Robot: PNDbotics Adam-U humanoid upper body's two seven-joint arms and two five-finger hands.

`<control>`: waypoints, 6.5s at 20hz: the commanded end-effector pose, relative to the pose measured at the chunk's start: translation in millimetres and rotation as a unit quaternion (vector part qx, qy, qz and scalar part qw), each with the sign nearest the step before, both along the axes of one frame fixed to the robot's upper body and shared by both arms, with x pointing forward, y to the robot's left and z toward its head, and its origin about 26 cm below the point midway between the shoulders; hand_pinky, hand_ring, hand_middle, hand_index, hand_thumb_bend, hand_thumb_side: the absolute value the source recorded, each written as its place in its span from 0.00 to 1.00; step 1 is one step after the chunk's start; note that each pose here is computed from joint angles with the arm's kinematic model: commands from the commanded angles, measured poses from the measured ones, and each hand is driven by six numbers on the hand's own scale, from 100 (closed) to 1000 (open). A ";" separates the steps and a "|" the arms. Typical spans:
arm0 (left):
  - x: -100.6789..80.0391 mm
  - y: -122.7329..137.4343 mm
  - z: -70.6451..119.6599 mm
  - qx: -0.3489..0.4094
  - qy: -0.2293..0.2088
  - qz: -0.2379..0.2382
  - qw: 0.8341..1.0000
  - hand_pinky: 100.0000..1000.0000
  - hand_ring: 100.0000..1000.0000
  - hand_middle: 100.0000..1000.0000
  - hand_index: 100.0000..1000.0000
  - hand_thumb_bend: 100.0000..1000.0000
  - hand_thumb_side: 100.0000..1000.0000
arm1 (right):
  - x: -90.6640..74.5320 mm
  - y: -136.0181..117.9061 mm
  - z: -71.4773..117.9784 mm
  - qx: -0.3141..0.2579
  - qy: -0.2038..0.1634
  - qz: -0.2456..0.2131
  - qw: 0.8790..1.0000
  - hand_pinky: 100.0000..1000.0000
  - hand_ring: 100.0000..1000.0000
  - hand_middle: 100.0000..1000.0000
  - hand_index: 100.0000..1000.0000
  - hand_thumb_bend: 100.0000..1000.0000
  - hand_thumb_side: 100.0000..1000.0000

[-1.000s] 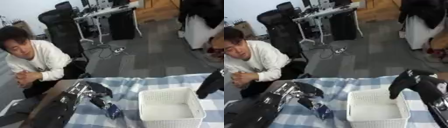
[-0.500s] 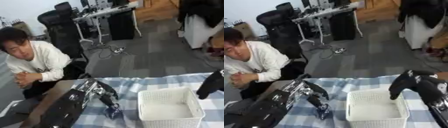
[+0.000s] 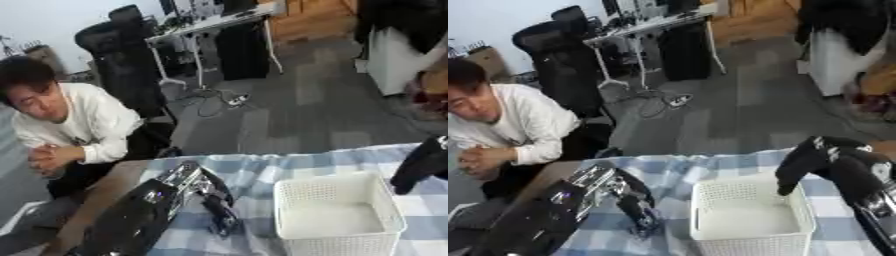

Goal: Pick up objects on the table and place them in the box.

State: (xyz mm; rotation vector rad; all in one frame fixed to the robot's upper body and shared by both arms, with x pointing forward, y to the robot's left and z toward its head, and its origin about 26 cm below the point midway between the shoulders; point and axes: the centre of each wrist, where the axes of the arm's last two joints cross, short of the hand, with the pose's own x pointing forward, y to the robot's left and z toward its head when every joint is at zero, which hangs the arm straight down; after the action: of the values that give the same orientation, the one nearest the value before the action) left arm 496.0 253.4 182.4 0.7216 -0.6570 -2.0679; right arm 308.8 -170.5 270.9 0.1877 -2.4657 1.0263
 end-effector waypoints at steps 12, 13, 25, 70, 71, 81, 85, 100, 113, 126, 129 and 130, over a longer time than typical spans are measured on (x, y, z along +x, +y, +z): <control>-12.1 5.5 -0.2 0.177 0.025 -0.069 0.982 1.00 1.00 1.00 1.00 1.00 0.81 | -3.6 -0.5 6.8 0.007 -0.013 -0.003 1.000 0.52 0.45 0.51 0.58 0.08 0.98; -12.9 9.5 -1.5 0.188 0.027 -0.071 0.979 1.00 1.00 1.00 1.00 1.00 0.70 | -3.5 -0.8 6.6 0.007 -0.013 -0.005 1.000 0.53 0.46 0.51 0.58 0.08 0.98; -30.6 47.2 -18.0 0.184 0.056 -0.073 0.979 1.00 1.00 1.00 1.00 1.00 0.49 | -3.1 -3.8 5.7 0.003 -0.013 -0.017 1.000 0.54 0.48 0.53 0.59 0.09 0.98; -49.6 119.6 18.4 0.143 -0.173 -0.311 0.923 1.00 1.00 1.00 1.00 1.00 0.39 | -2.8 -5.7 5.5 -0.002 -0.012 -0.023 1.000 0.56 0.49 0.54 0.60 0.10 0.98; -49.3 120.5 21.3 0.149 -0.185 -0.311 0.920 1.00 1.00 1.00 1.00 1.00 0.38 | -2.8 -5.9 5.2 -0.003 -0.011 -0.024 1.000 0.56 0.49 0.54 0.60 0.10 0.97; -43.2 117.2 6.2 0.132 -0.230 -0.311 0.913 1.00 1.00 1.00 1.00 1.00 0.52 | -3.0 -4.3 6.0 -0.001 -0.013 -0.019 1.000 0.56 0.50 0.54 0.60 0.10 0.98; -38.7 108.5 -7.2 0.115 -0.233 -0.309 0.915 1.00 1.00 1.00 1.00 1.00 0.54 | -3.2 -2.4 6.7 0.000 -0.014 -0.014 1.000 0.56 0.50 0.54 0.60 0.10 0.98; -34.7 110.8 -49.3 0.131 -0.168 -0.306 0.928 1.00 1.00 1.00 1.00 1.00 0.42 | -3.6 1.0 9.7 0.004 -0.018 -0.005 1.000 0.56 0.50 0.54 0.60 0.09 0.98; -41.5 125.6 -29.7 -0.061 -0.389 -0.369 0.842 0.00 0.00 0.11 0.36 0.00 0.67 | -3.3 -1.1 9.3 0.016 -0.017 -0.007 1.000 0.55 0.49 0.53 0.59 0.08 0.98; -39.4 102.0 65.7 -0.054 -0.463 -0.385 0.796 0.00 0.00 0.08 0.34 0.00 0.66 | -3.0 -4.7 5.8 0.009 -0.012 -0.013 1.000 0.54 0.49 0.53 0.59 0.08 0.98; -32.0 82.6 73.6 -0.082 -0.478 -0.386 0.784 0.00 0.00 0.07 0.33 0.00 0.64 | -3.1 -3.3 6.3 0.012 -0.013 -0.008 1.000 0.54 0.49 0.53 0.59 0.07 0.98; -29.0 75.3 76.8 -0.091 -0.483 -0.387 0.780 0.00 0.00 0.07 0.33 0.00 0.64 | -3.2 -2.6 6.6 0.013 -0.013 -0.006 1.000 0.54 0.49 0.53 0.59 0.06 0.96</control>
State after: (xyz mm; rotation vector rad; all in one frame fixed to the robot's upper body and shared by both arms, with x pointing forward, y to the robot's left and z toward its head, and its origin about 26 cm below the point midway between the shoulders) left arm 466.9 328.8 243.0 1.5897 -1.9351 -2.1714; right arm 309.3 -173.9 271.5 0.1622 -2.4729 0.9958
